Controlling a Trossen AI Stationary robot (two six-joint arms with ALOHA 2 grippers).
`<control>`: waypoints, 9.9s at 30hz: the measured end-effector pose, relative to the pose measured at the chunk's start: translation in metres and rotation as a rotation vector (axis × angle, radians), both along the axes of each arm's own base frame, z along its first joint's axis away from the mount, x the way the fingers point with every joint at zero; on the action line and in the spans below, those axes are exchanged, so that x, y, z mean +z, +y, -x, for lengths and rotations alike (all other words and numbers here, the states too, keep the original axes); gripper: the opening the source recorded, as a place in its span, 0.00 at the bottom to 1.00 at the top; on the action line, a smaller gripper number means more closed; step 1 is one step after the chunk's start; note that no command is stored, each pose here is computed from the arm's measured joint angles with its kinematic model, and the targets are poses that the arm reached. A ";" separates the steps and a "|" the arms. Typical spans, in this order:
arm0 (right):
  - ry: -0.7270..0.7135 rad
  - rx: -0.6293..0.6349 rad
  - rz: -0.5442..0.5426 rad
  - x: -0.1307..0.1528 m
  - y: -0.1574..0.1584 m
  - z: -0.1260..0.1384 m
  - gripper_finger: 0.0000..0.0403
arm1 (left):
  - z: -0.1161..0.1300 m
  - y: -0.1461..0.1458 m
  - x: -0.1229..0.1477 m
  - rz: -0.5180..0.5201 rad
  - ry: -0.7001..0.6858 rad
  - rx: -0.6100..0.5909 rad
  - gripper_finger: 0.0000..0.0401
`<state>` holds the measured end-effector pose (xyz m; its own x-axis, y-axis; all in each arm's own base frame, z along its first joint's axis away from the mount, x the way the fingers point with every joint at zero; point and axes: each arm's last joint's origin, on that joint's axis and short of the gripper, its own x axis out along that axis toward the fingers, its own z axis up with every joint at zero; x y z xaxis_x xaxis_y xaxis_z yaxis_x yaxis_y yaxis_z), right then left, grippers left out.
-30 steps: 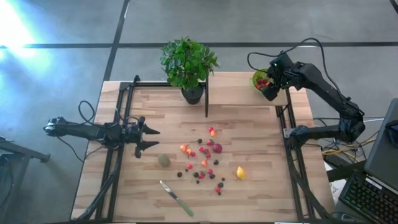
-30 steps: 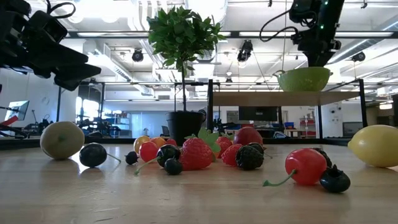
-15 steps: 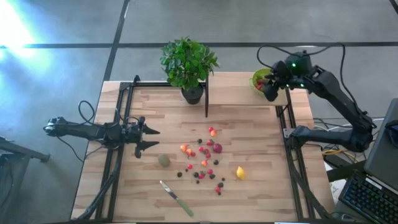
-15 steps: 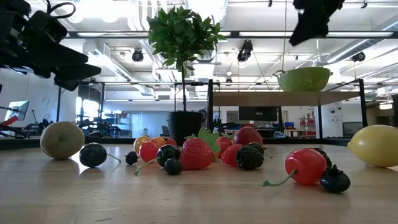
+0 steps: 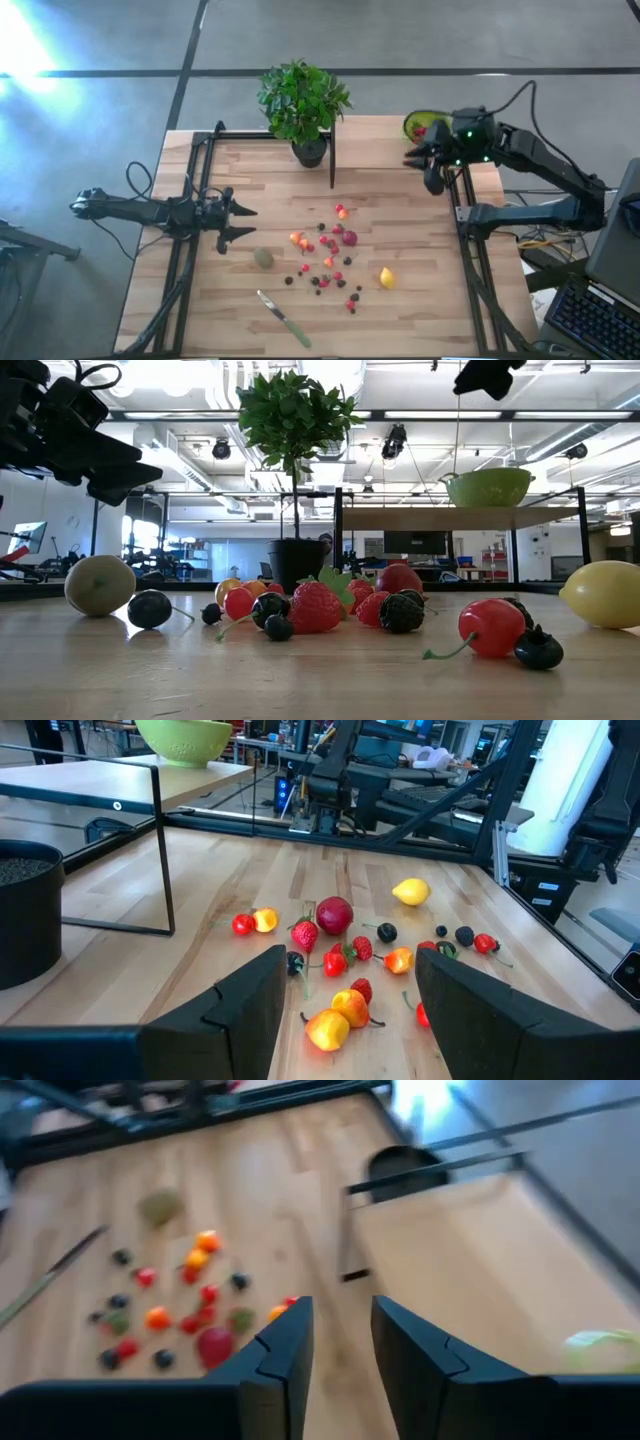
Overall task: Pick & Place Fruit
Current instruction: Put the blueberry into the green strainer bowl on the shelf
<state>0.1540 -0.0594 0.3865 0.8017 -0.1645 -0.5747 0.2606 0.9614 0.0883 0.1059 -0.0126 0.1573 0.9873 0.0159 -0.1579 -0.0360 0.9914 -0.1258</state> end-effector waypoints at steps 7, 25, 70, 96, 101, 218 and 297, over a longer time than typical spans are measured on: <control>0.054 0.109 -0.012 -0.012 0.031 -0.024 0.20 | 0.000 0.000 0.000 0.000 0.000 0.000 0.57; 0.172 0.393 0.053 -0.059 0.118 -0.101 0.13 | 0.000 0.000 0.000 0.000 0.000 0.000 0.57; 0.490 0.793 0.284 -0.185 0.219 -0.157 0.33 | 0.000 0.000 0.000 0.000 0.000 0.000 0.57; 0.661 0.835 0.315 -0.255 0.227 -0.173 0.41 | 0.000 0.000 0.000 0.000 0.000 0.000 0.57; 0.654 0.828 0.306 -0.253 0.228 -0.173 0.35 | 0.000 0.000 0.000 0.000 0.000 0.000 0.57; 0.705 0.337 -0.053 -0.249 0.171 -0.145 0.15 | 0.000 0.000 0.000 0.000 0.002 0.000 0.57; 0.489 -0.649 -0.015 -0.066 -0.114 0.017 0.12 | 0.000 0.000 0.000 0.000 0.002 0.000 0.57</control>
